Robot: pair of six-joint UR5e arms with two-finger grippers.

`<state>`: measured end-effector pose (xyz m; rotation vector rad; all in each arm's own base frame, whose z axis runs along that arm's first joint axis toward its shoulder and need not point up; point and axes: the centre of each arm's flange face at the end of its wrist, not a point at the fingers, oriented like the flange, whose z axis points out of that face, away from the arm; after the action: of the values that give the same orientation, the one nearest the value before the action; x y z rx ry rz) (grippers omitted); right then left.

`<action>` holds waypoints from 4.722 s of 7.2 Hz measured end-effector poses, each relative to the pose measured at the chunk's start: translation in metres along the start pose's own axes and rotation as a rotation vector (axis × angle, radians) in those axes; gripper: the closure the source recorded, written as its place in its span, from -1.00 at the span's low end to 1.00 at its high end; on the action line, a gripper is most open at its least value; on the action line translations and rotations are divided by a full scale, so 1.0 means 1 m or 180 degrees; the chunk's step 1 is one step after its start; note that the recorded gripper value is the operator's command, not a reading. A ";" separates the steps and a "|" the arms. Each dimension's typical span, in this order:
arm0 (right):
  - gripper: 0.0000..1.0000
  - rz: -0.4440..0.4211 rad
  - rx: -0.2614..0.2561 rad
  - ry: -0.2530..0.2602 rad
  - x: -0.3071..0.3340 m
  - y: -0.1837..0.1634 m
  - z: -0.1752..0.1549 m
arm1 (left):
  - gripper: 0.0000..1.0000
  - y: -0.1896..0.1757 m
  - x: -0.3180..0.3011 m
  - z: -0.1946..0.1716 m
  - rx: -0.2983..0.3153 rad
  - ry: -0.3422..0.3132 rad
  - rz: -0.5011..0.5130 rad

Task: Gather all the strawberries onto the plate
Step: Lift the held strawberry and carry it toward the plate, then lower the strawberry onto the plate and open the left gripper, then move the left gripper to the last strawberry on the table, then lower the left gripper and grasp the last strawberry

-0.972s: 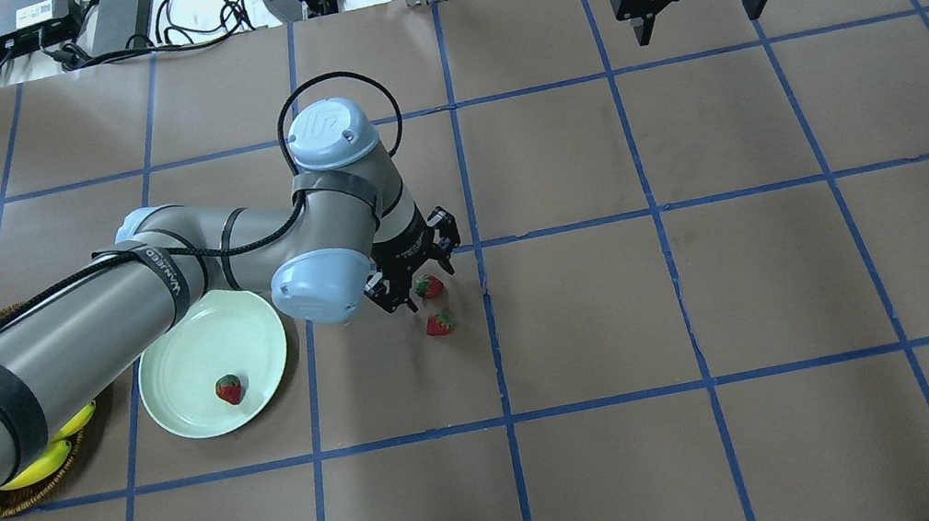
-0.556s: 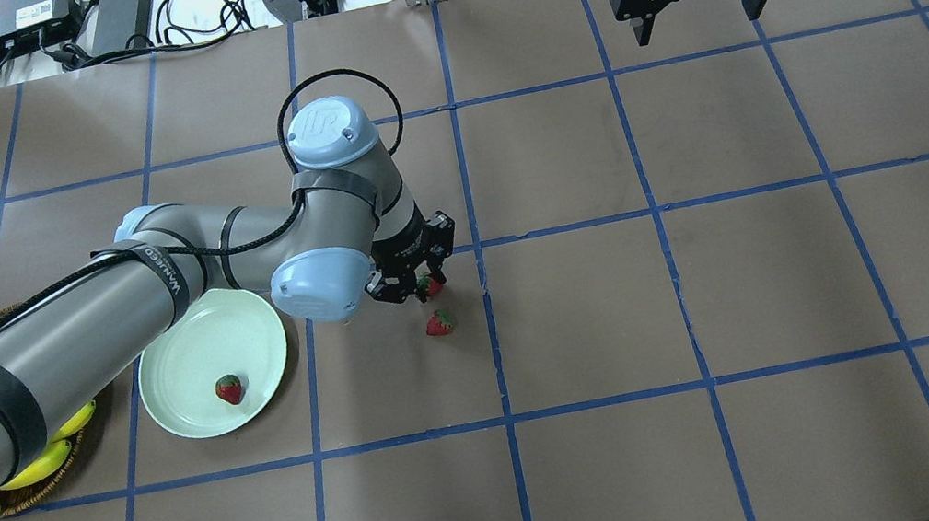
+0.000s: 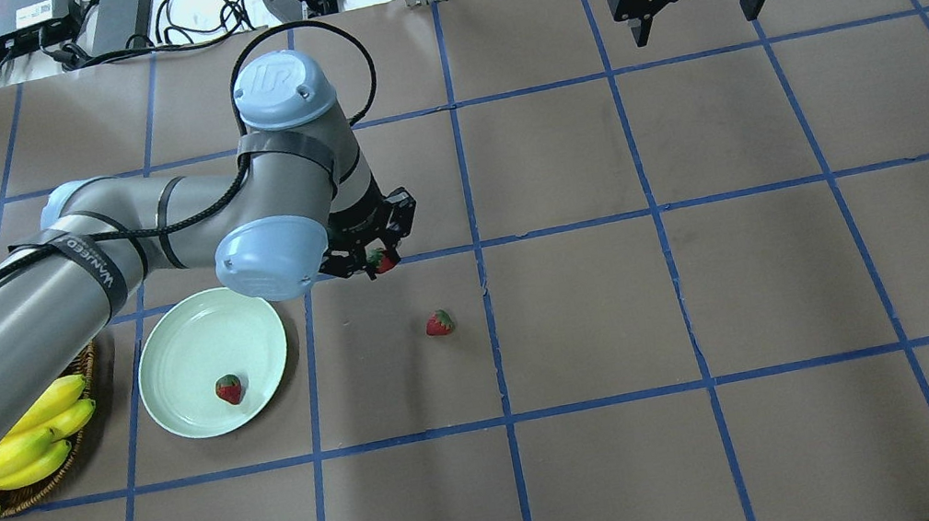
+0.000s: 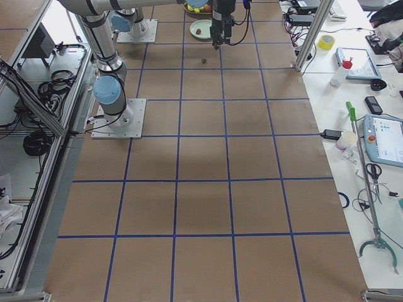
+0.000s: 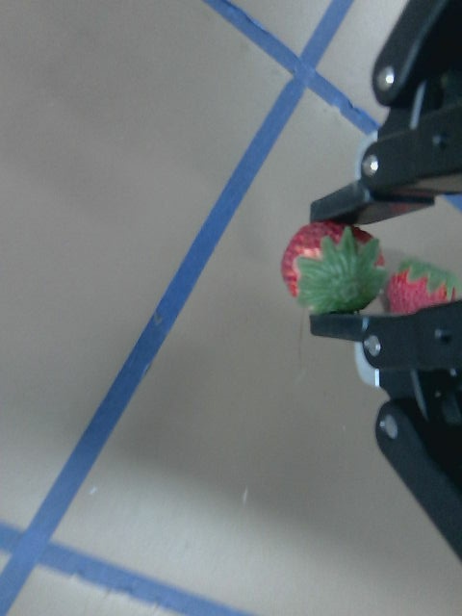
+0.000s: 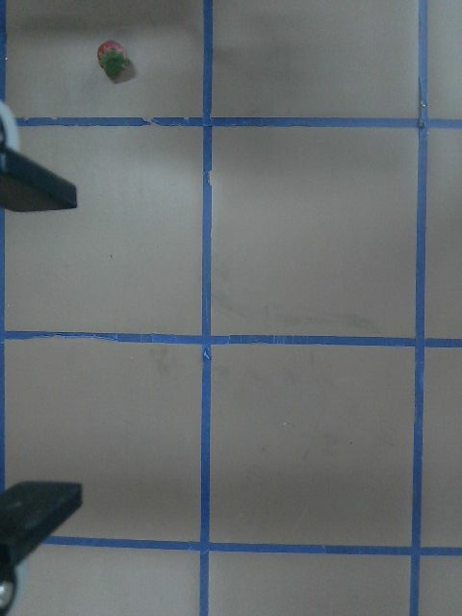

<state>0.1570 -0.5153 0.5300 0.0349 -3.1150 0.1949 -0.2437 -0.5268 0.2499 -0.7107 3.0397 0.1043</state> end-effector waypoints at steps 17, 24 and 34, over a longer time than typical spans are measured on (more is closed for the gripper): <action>-1.00 0.0027 -0.0003 -0.0034 0.000 -0.002 0.002 | -1.00 -0.027 -0.127 -0.005 -0.0373 -0.0486 0.0357; -1.00 0.0030 0.0001 -0.0035 0.001 -0.003 0.003 | -1.00 0.031 -0.003 0.031 -0.0496 0.0206 -0.1363; -1.00 0.0031 0.0001 -0.0034 0.001 -0.003 0.003 | 1.00 0.048 0.025 0.079 -0.0654 0.0109 -0.1268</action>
<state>0.1563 -0.5190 0.5274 0.0206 -3.1264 0.1960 -0.2871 -0.4892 0.1727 -1.3259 2.8736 0.4019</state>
